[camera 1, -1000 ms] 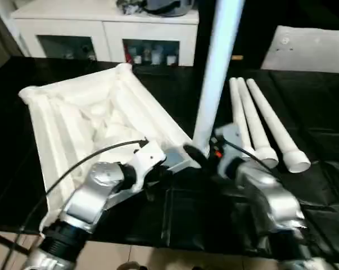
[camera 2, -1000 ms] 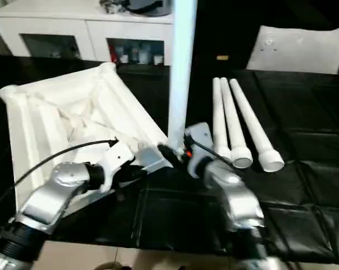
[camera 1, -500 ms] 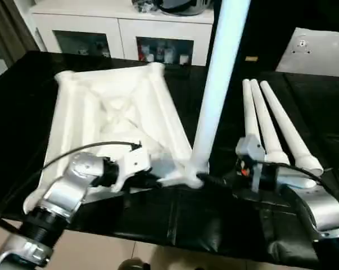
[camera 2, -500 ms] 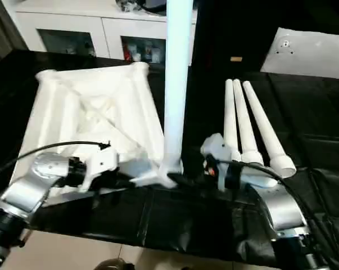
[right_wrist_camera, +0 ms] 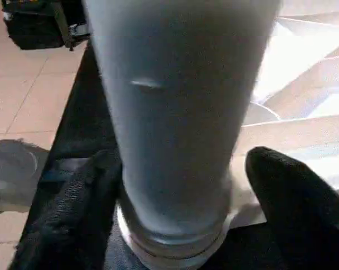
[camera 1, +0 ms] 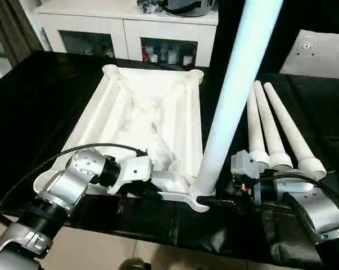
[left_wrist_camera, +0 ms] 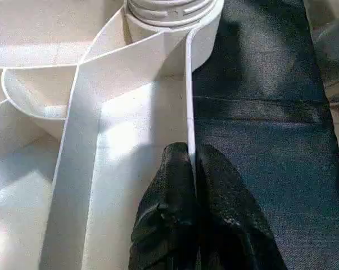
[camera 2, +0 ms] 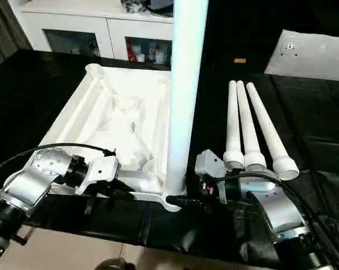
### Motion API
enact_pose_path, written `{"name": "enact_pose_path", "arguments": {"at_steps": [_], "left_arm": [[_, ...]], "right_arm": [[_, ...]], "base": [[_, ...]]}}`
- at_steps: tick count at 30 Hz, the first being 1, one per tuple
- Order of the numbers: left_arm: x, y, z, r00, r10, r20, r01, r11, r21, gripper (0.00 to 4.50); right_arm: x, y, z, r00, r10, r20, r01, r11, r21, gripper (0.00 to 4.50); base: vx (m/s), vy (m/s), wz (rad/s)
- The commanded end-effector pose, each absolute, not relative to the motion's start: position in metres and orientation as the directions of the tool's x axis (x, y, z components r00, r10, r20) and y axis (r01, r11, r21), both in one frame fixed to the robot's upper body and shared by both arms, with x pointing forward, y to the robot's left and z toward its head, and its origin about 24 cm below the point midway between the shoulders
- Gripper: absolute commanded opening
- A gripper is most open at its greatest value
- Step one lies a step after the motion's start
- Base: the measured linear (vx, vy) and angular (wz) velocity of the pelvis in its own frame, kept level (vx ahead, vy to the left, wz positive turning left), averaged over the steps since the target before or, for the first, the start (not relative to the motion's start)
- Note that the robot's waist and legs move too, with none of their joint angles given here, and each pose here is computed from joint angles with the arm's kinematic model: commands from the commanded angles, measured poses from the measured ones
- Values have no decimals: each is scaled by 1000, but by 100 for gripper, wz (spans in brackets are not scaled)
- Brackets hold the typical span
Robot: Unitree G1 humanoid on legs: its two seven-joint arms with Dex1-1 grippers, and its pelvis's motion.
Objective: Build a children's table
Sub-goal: Rotate leg to tighten
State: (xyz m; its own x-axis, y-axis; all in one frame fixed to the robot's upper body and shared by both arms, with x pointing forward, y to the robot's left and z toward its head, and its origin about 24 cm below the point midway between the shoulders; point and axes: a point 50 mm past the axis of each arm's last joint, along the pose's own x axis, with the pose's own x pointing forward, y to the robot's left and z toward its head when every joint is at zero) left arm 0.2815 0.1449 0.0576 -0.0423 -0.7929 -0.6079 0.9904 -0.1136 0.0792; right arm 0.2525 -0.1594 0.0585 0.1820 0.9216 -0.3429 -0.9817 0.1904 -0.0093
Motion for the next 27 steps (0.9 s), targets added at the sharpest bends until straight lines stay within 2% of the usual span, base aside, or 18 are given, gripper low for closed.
{"name": "enact_pose_path", "arguments": {"at_steps": [1,3,4,9,12,16,18,19,21,22,23,24,27], "left_arm": [[284,145,60,-50,-778,-626,985,-141,98,0],[284,145,59,-53,-776,-628,985,-145,96,0],[284,146,59,-54,-776,-628,985,-145,95,0],[284,145,58,-54,-780,-624,985,-145,96,0],[284,144,58,-48,-786,-617,986,-137,97,0],[282,142,56,24,-820,-573,995,-36,93,0],[282,141,53,87,-826,-557,994,36,102,0],[281,135,52,158,-839,-521,987,124,100,0],[280,133,52,176,-843,-508,984,148,94,0],[277,121,52,245,-846,-473,969,231,89,0],[276,121,52,246,-846,-472,969,232,89,0],[276,111,53,312,-837,-449,948,304,93,0],[277,104,55,355,-826,-438,931,353,90,0]], "right_arm": [[251,-161,59,156,920,-361,-987,162,-14,335],[251,-161,59,147,920,-364,-988,153,-13,325],[251,-161,59,147,920,-364,-988,153,-12,303],[252,-160,57,144,922,-360,-988,154,-2,278],[252,-156,57,146,930,-338,-986,165,27,270],[249,-149,50,169,935,-311,-970,214,115,267],[248,-142,46,207,930,-304,-955,260,144,264],[250,-129,41,280,916,-286,-934,329,139,263],[250,-125,40,298,914,-275,-929,344,138,262],[258,-105,40,397,891,-218,-884,436,172,262],[258,-105,40,398,891,-217,-883,437,172,262],[265,-90,39,473,858,-201,-829,511,229,262],[269,-81,39,507,837,-208,-798,547,254,261]], "base": [[0,0,0],[0,0,0],[0,0,0],[0,0,0],[0,0,0],[0,0,0],[0,0,0],[0,0,0],[0,0,0],[0,0,0],[0,0,0],[0,0,0],[0,0,0]]}}
